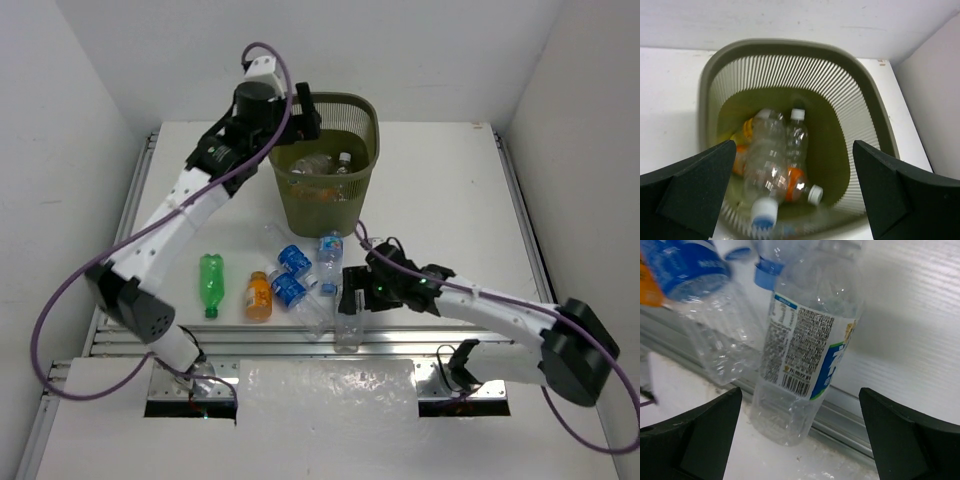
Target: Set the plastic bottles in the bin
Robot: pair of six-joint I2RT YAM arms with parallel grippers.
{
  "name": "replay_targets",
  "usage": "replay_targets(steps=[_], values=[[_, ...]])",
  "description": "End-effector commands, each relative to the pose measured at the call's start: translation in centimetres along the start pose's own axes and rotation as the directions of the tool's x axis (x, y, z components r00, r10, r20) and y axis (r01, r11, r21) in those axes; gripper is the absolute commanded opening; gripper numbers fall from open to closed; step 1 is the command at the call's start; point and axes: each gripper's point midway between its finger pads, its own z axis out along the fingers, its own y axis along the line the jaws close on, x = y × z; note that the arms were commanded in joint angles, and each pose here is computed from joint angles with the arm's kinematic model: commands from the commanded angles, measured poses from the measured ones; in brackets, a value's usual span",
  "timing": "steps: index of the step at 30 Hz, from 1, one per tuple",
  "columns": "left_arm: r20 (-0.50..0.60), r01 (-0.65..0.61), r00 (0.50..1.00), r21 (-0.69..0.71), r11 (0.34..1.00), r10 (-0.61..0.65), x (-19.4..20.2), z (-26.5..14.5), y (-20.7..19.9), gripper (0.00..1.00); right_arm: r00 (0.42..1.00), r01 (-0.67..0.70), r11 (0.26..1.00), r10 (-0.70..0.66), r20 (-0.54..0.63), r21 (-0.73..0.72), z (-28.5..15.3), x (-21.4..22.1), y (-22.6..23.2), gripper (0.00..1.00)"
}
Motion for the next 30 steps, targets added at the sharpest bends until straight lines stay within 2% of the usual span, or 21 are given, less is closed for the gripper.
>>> replay_targets(steps=[1, 2, 4, 5, 7, 8, 9, 10, 12, 13, 14, 15, 16, 18, 21, 23, 27, 30], values=[[0.128, 0.054, 0.990, 0.045, 0.998, -0.060, -4.0, -7.0, 0.3, 1.00, 0.998, -0.002, 0.998, -0.002, 0.062, 0.063, 2.1, -1.0, 0.3, 0.99], [0.094, 0.046, 0.994, 0.038, 0.998, -0.050, -2.3, -7.0, 0.9, 1.00, 0.999, 0.011, 0.995, -0.015, 0.031, 0.102, 2.8, -0.4, 0.0, 0.98], [0.106, 0.052, 0.993, 0.050, 0.997, -0.057, -2.3, -9.3, 1.4, 1.00, 0.999, 0.019, 0.985, -0.025, 0.030, 0.172, 3.4, -0.1, -1.1, 0.96], [0.067, 0.045, 0.997, 0.037, 0.998, -0.048, -0.4, -9.4, 2.1, 1.00, 0.999, 0.027, 0.983, -0.031, 0.019, 0.182, 3.7, 0.2, -1.3, 0.94], [0.073, 0.050, 0.996, 0.049, 0.998, -0.054, 0.0, -11.2, 2.7, 1.00, 0.999, 0.039, 0.980, -0.039, -0.004, 0.196, 4.3, 0.9, -1.8, 0.86], [0.043, 0.054, 0.997, 0.062, 0.997, -0.056, 1.5, -11.8, 3.0, 1.00, 0.999, 0.038, 0.979, -0.039, 0.001, 0.198, 4.3, 0.9, -1.9, 0.68], [0.028, 0.053, 0.998, 0.078, 0.996, -0.055, 2.2, -12.0, 2.9, 1.00, 0.999, 0.035, 0.977, -0.039, 0.016, 0.210, 4.1, 0.8, -2.2, 0.59], [-0.008, 0.056, 0.998, 0.088, 0.995, -0.056, 4.0, -12.0, 3.1, 1.00, 0.998, 0.035, 0.971, -0.045, 0.037, 0.238, 3.8, 0.7, -3.0, 0.51], [-0.051, 0.062, 0.997, 0.204, 0.977, -0.053, 5.3, -13.2, 1.6, 1.00, 0.994, 0.055, 0.971, -0.075, 0.081, 0.231, 2.8, 0.1, -3.0, 0.35], [-0.053, 0.073, 0.997, 0.257, 0.964, -0.062, 5.5, -13.7, 0.7, 1.00, 0.986, 0.058, 0.979, -0.087, 0.143, 0.195, 1.5, -0.9, -2.5, 0.32], [-0.117, 0.085, 0.992, 0.357, 0.930, -0.046, 7.5, -14.3, -0.8, 1.00, 0.976, 0.107, 0.981, -0.136, 0.172, 0.164, 0.8, -1.5, -2.0, 0.31], [-0.127, 0.087, 0.991, 0.435, 0.896, -0.034, 7.9, -15.6, -2.3, 1.00, 0.965, 0.132, 0.984, -0.156, 0.211, 0.122, -0.1, -2.1, -1.3, 0.29], [-0.146, 0.100, 0.989, 0.496, 0.862, -0.031, 8.5, -16.4, -3.5, 1.00, 0.934, 0.166, 0.985, -0.168, 0.316, 0.033, -2.2, -3.8, 0.7, 0.29], [-0.179, 0.109, 0.984, 0.642, 0.759, 0.010, 10.6, -18.8, -6.8, 1.00, 0.891, 0.283, 0.957, -0.240, 0.386, -0.059, -4.4, -4.3, 2.6, 0.29], [-0.206, 0.133, 0.977, 0.771, 0.623, 0.047, 12.9, -21.1, -10.1, 1.00, 0.799, 0.450, 0.861, -0.268, 0.539, -0.238, -9.4, -5.1, 6.9, 0.29], [-0.220, 0.164, 0.974, 0.834, 0.526, 0.044, 13.5, -22.2, -11.6, 1.00, 0.733, 0.528, 0.799, -0.258, 0.629, -0.288, -12.5, -5.7, 8.8, 0.28], [-0.259, 0.215, 0.965, 0.869, 0.446, 0.038, 14.8, -22.5, -13.2, 1.00, 0.697, 0.594, 0.722, -0.240, 0.675, -0.356, -15.7, -5.7, 11.0, 0.27], [-0.269, 0.228, 0.963, 0.873, 0.432, 0.034, 14.8, -22.3, -14.2, 1.00, 0.693, 0.612, 0.691, -0.235, 0.681, -0.384, -16.6, -6.0, 12.2, 0.27]])
